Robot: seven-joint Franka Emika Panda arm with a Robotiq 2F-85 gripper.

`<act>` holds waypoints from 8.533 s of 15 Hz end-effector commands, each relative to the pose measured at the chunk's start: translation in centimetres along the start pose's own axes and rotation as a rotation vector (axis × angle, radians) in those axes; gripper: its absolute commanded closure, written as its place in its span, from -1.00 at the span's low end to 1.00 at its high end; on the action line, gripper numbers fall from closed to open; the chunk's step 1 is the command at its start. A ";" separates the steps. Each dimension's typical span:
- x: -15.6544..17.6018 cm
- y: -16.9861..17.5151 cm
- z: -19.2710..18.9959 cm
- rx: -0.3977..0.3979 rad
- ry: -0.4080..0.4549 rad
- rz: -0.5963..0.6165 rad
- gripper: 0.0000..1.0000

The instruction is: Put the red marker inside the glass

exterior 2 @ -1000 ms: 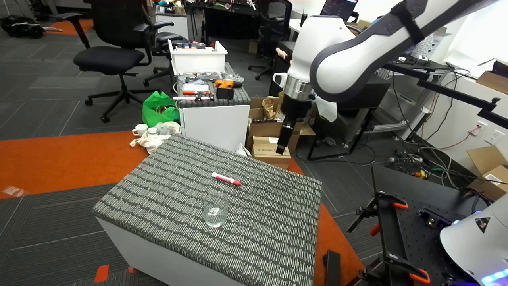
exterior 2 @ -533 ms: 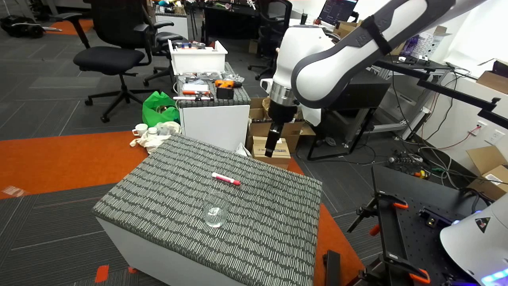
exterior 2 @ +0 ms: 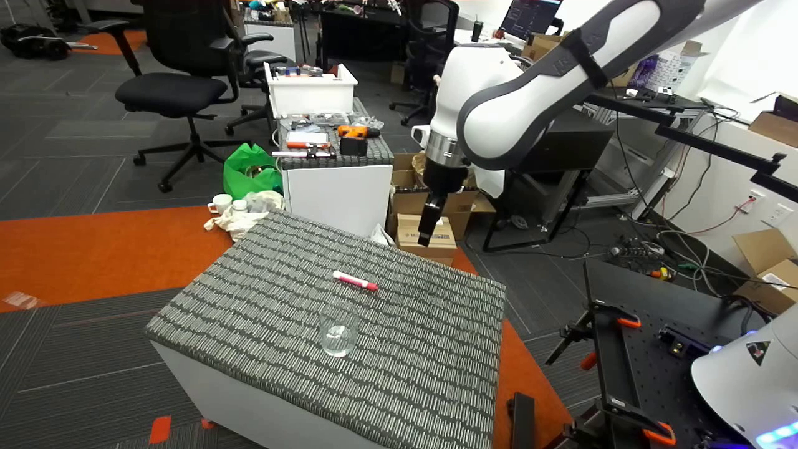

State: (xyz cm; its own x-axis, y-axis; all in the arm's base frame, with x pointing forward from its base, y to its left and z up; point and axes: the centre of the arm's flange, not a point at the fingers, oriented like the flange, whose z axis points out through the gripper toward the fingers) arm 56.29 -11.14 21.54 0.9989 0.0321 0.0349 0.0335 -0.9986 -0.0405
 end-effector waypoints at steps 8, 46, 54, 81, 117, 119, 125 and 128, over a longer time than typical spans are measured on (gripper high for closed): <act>4.5 1.5 6.5 0.007 0.029 -0.020 -1.00; 15.7 2.7 22.5 -0.025 0.021 -0.114 -0.99; 16.5 3.0 23.6 -0.014 -0.025 -0.111 -0.88; 15.4 2.7 14.5 -0.133 -0.015 0.006 0.90; 12.4 -15.5 6.5 -0.634 -0.624 -0.565 0.90; 12.8 -16.5 6.9 -0.669 -0.674 -0.601 0.90; 13.6 -19.6 9.0 -0.737 -0.766 -0.735 0.90; 13.6 -21.2 10.5 -0.754 -0.801 -0.820 0.90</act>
State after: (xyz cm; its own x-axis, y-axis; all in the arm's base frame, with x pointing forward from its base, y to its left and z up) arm 67.86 9.20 13.26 0.5262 0.3728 -0.7643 0.8029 -0.5138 0.3022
